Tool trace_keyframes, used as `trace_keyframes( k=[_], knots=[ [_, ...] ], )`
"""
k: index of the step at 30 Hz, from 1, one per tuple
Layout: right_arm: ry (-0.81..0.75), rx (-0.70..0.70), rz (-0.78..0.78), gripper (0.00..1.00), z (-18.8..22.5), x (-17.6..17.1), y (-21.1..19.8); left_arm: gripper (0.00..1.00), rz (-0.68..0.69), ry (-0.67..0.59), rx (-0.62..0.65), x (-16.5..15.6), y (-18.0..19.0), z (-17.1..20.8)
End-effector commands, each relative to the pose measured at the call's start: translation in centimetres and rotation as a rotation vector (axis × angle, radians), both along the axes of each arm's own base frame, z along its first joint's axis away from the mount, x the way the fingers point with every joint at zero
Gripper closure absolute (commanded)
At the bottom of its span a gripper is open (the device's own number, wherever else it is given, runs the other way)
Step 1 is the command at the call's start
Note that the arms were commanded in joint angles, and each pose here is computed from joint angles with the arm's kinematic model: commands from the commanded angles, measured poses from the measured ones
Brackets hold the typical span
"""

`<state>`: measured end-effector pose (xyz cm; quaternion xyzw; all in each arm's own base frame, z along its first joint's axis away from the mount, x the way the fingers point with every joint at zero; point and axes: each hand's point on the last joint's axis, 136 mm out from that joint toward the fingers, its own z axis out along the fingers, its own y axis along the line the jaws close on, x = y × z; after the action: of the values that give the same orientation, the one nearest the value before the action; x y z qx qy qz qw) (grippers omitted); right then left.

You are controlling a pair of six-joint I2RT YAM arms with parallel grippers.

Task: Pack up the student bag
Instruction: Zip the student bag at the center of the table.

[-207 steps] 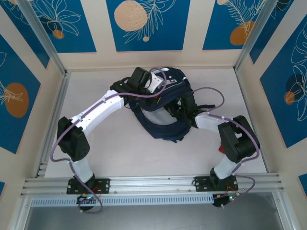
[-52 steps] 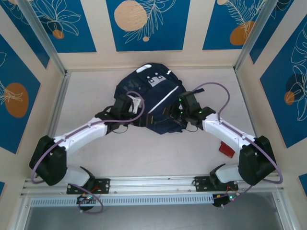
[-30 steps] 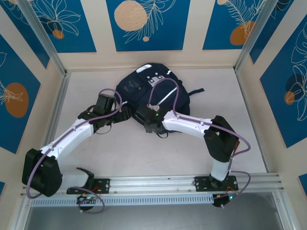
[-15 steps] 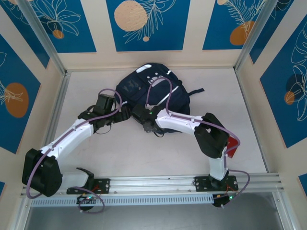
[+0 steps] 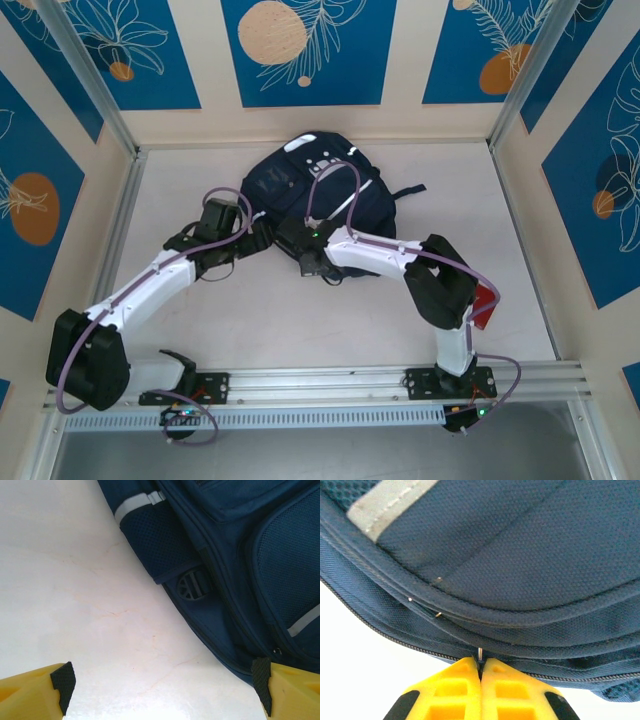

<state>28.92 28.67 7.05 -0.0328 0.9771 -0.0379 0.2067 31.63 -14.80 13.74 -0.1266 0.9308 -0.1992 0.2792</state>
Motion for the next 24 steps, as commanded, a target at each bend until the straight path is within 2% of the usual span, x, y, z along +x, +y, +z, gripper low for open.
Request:
trace_keyframes(
  k=[1, 5, 8, 14, 24],
  knots=[
    [-0.028, 0.105, 0.064, 1.0, 2.0, 0.1, 1.4, 0.1, 0.006, 0.013, -0.145, 0.2, -1.7, -0.2],
    [-0.019, 0.263, 0.166, 1.0, 3.8, -0.5, 4.0, 0.17, -0.023, 0.017, -0.34, 0.6, -4.5, -0.2],
    [0.008, 0.403, 0.233, 1.0, 4.8, -1.1, 6.0, 0.23, -0.027, 0.035, -0.431, 0.8, -5.8, -0.5],
    [0.053, 0.606, 0.278, 1.0, 6.6, -1.4, 8.1, 0.34, -0.027, 0.052, -0.491, 1.2, -6.7, -1.4],
    [0.06, 0.647, 0.27, 1.0, 7.2, -1.4, 8.0, 0.56, 0.004, 0.09, -0.564, 2.0, -7.5, -2.7]
  ],
)
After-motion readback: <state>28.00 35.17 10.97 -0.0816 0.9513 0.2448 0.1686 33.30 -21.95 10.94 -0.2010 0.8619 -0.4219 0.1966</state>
